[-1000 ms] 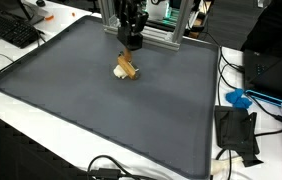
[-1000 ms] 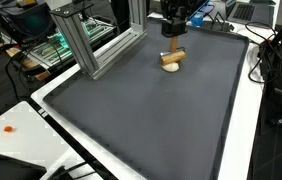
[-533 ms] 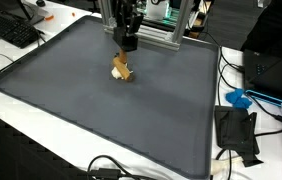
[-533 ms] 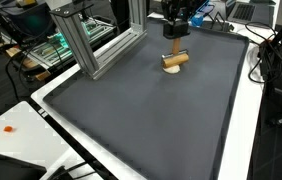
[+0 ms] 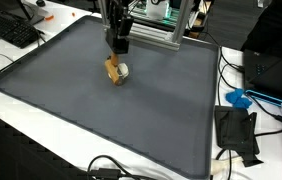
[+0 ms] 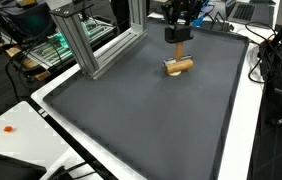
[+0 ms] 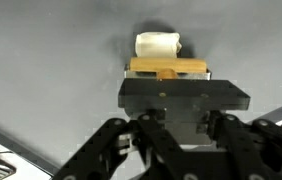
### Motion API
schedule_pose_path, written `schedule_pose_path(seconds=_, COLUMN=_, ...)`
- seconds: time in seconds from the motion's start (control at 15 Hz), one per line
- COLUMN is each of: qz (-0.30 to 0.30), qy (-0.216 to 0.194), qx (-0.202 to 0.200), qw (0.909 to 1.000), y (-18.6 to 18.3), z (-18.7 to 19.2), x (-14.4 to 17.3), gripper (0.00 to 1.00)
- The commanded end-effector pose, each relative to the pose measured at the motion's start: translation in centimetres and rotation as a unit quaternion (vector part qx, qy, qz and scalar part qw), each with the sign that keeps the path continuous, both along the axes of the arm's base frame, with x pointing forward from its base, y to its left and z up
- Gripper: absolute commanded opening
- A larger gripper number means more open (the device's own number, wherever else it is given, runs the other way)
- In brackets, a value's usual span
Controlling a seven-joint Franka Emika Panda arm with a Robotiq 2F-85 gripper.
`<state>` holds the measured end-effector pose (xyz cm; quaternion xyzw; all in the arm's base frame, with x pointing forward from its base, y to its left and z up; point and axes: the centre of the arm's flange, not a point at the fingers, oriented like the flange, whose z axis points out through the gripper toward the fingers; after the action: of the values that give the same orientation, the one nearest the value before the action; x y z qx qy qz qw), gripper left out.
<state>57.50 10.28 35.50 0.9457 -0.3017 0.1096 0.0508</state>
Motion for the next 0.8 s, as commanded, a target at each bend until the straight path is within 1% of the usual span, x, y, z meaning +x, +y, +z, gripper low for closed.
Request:
schedule_pose_path(seconds=0.0, qz=0.002, qy=0.017, qx=0.015, qw=0.9997, y=0.0, z=-2.1, x=-0.4, gripper=0.22)
schedule_pose_path(seconds=0.27, qz=0.042, qy=0.047, qx=0.047, qw=0.9969, y=0.9, z=-2.1, x=-0.9, gripper=0.22)
schedule_pose_path(seconds=0.73, qz=0.083, qy=0.091, qx=0.058, qw=0.9908, y=1.0, z=-2.4, x=-1.7, gripper=0.22)
